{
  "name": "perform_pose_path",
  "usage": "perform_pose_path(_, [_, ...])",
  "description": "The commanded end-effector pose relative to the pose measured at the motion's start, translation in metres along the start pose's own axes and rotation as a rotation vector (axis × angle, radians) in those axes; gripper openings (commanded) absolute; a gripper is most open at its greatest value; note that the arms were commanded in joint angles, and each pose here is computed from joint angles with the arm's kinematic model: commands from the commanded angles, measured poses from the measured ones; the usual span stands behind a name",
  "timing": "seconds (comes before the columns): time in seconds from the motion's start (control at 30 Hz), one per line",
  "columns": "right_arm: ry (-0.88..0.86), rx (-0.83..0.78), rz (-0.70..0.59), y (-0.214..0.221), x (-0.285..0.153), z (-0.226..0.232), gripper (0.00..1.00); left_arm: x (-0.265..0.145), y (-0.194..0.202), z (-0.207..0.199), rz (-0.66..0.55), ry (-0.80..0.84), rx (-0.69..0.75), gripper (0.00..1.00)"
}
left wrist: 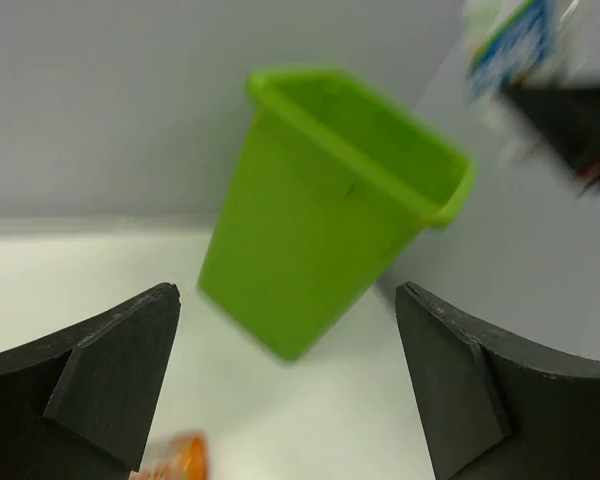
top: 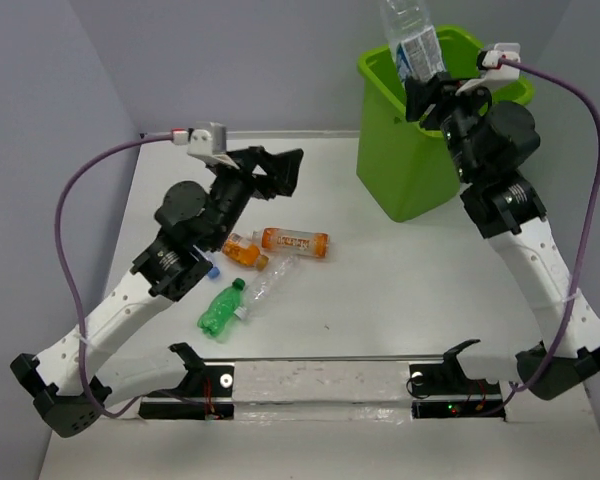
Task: Put the plastic bottles in the bin
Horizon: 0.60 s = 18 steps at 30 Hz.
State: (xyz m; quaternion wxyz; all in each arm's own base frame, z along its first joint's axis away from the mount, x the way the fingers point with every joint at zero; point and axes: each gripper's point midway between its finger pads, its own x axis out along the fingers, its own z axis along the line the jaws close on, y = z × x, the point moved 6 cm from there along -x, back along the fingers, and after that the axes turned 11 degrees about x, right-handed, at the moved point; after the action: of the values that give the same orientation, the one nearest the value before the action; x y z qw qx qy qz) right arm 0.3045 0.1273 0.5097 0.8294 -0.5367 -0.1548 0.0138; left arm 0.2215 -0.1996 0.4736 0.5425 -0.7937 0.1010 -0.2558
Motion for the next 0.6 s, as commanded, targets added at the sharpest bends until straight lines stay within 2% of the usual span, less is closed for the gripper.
perform_pose_path(0.0, [0.142,-0.115,-0.064,-0.019,0.049,-0.046,0.17,-0.036,0.098,0.035,0.371,-0.128,0.086,0.99])
perform_pose_path(0.07, [0.180,-0.127,-0.056,-0.019,0.063,-0.067,0.17,-0.056,0.126,0.047,0.479,-0.146,0.135,0.99])
perform_pose_path(0.13, [0.203,-0.133,-0.038,-0.012,0.074,-0.079,0.17,-0.066,0.138,0.052,0.536,-0.129,0.175,0.99])
perform_pose_path(0.2, [0.246,-0.141,-0.020,-0.005,0.084,-0.099,0.21,-0.077,0.154,0.054,0.615,-0.099,0.211,0.99])
perform_pose_path(0.3, [0.302,-0.095,-0.011,0.001,0.085,-0.121,0.53,-0.085,0.172,0.052,0.720,-0.016,0.264,0.99])
perform_pose_path(0.33, [0.303,-0.084,-0.010,0.000,0.083,-0.124,0.75,-0.085,0.180,0.052,0.755,0.006,0.295,0.99])
perform_pose_path(0.37, [0.296,-0.078,-0.005,0.001,0.081,-0.122,0.84,-0.085,0.185,0.052,0.779,0.012,0.310,0.99])
perform_pose_path(0.43, [0.277,-0.083,-0.016,-0.007,0.073,-0.117,0.96,-0.082,0.198,0.050,0.842,0.025,0.344,0.99])
perform_pose_path(0.57, [0.213,-0.087,0.007,-0.025,0.056,-0.100,0.99,-0.073,0.221,0.036,0.912,0.083,0.465,0.99])
